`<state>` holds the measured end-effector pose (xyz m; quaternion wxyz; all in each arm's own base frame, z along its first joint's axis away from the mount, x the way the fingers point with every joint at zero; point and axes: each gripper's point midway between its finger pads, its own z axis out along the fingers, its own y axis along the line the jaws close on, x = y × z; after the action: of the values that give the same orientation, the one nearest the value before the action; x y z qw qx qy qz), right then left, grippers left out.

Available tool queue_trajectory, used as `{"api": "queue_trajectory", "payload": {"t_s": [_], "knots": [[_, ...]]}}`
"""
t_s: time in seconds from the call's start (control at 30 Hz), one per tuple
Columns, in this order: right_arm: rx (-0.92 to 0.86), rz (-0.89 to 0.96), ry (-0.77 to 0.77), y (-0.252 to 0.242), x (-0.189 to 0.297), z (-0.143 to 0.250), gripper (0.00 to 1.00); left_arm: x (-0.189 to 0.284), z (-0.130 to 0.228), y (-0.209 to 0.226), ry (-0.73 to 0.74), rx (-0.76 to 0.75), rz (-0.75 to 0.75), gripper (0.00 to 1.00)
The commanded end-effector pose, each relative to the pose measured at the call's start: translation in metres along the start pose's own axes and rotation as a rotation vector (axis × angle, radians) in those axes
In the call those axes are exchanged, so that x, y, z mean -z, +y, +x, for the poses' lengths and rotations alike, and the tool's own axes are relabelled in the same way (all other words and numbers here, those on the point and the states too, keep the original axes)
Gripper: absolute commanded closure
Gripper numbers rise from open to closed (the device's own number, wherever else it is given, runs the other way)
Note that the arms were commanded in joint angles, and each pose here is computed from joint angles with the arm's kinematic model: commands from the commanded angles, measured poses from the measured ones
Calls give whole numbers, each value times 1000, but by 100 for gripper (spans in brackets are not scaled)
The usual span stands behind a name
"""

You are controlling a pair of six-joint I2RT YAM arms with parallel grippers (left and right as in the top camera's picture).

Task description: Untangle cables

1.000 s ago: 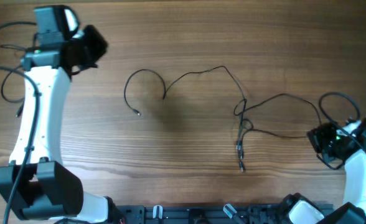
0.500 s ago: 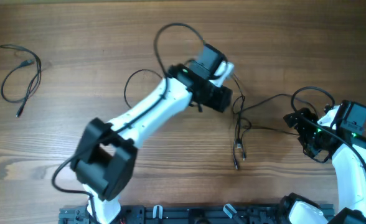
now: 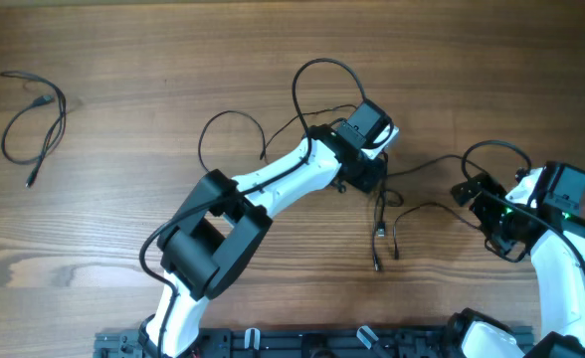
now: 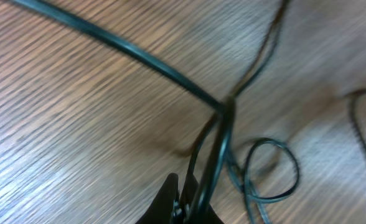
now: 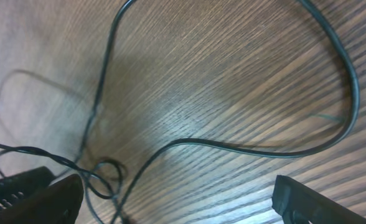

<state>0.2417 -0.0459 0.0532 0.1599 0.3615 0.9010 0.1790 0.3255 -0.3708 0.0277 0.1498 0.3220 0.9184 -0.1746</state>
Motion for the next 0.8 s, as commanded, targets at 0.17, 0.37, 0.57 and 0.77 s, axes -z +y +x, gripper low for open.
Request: {"api": "queue_trajectory", "payload": {"t_s": [0.17,0.37,0.57,0.77], "knots": [[325,-464,148,94,26,33,3,134,-60,53,-291,223,-76,96],[624,-580,137,153,21,61,21,137,-48,53,-245,232,-85,96],[696,-535,41,180,10,60,36,180,-59,44,-338,213,-58,96],[681,-574,10,194,14,57,51,191,-51,28,-317,100,1,96]]}}
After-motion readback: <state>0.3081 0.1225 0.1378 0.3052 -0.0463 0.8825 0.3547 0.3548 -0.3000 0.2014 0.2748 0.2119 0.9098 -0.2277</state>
